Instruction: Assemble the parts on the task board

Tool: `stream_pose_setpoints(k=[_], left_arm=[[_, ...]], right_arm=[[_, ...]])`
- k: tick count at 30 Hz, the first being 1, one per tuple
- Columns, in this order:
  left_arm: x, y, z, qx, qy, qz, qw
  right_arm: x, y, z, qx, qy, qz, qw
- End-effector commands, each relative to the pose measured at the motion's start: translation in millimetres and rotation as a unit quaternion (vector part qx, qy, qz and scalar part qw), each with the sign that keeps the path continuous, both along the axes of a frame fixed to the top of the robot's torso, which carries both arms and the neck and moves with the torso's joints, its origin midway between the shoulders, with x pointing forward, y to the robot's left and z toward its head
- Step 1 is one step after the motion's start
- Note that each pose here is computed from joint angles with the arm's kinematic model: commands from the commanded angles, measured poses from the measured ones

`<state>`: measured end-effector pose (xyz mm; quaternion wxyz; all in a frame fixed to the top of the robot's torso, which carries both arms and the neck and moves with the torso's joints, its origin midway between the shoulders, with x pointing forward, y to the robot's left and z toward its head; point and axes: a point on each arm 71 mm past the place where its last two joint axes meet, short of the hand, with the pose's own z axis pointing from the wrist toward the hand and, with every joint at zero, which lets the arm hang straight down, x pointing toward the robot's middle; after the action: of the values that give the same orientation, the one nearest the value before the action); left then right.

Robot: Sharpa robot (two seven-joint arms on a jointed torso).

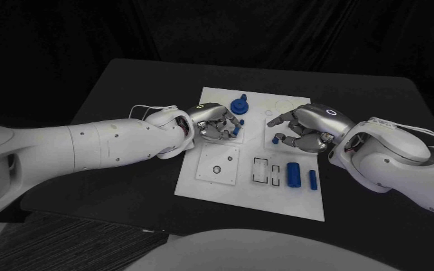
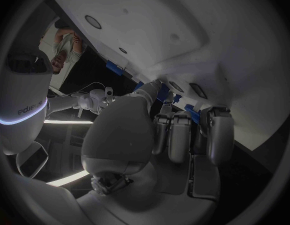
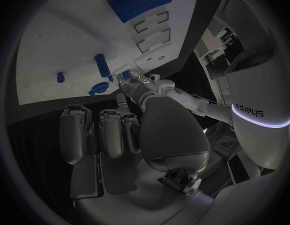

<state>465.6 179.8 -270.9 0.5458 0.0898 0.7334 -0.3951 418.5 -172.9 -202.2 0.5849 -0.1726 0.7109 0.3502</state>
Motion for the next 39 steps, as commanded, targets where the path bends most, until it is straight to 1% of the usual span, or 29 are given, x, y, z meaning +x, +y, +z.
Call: stream_pose_setpoints(k=[1, 13, 26, 39], left_arm=[[-1.6, 0.3, -4.3, 0.005, 0.012, 0.000, 1.000], [-2.6, 1.2, -2.2, -0.002, 0.002, -0.001, 1.000], [-4.2, 4.6, 3.1, -0.018, -0.026, 0.002, 1.000], [-4.9, 7.1, 6.4, -0.028, -0.044, 0.007, 0.999]], right_arm=[[0.5, -1, 0.2, -0.003, 0.001, -0.006, 1.000], [0.5, -1, 0.3, -0.003, 0.000, -0.007, 1.000], [0.7, -2, 0.2, -0.003, 0.001, -0.007, 1.000], [0.8, -2, 0.1, -0.004, 0.001, -0.007, 1.000]])
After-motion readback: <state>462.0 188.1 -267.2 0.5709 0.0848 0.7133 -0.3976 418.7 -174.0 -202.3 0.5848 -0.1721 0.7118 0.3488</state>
